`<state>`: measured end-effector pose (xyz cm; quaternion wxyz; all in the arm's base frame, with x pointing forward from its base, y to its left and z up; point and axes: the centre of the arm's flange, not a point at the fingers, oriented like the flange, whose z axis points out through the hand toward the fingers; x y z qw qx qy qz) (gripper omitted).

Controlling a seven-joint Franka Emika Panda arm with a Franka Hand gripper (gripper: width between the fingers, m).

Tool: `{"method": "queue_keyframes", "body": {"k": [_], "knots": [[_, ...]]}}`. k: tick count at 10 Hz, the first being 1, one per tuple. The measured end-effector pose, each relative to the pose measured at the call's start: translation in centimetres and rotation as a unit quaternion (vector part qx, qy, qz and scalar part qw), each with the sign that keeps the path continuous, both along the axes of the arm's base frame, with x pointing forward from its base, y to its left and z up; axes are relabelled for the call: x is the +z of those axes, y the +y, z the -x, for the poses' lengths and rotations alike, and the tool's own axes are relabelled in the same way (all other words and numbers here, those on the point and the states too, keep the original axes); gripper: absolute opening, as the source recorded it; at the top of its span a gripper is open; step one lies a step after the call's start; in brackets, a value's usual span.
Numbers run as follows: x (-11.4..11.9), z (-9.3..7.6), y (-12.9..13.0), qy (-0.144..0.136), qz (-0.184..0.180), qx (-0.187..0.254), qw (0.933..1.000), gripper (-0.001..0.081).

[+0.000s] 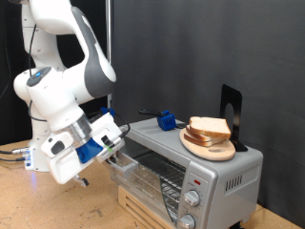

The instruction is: Make a piece of toast with the oven

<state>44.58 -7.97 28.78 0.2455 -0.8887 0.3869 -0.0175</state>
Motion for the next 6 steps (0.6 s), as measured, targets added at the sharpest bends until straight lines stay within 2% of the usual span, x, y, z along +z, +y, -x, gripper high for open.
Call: {"method": "queue_keyframes", "body": {"k": [6], "knots": [[1.7,0.2,-0.6,0.003,0.005,0.009,0.9999,0.0682]]}}
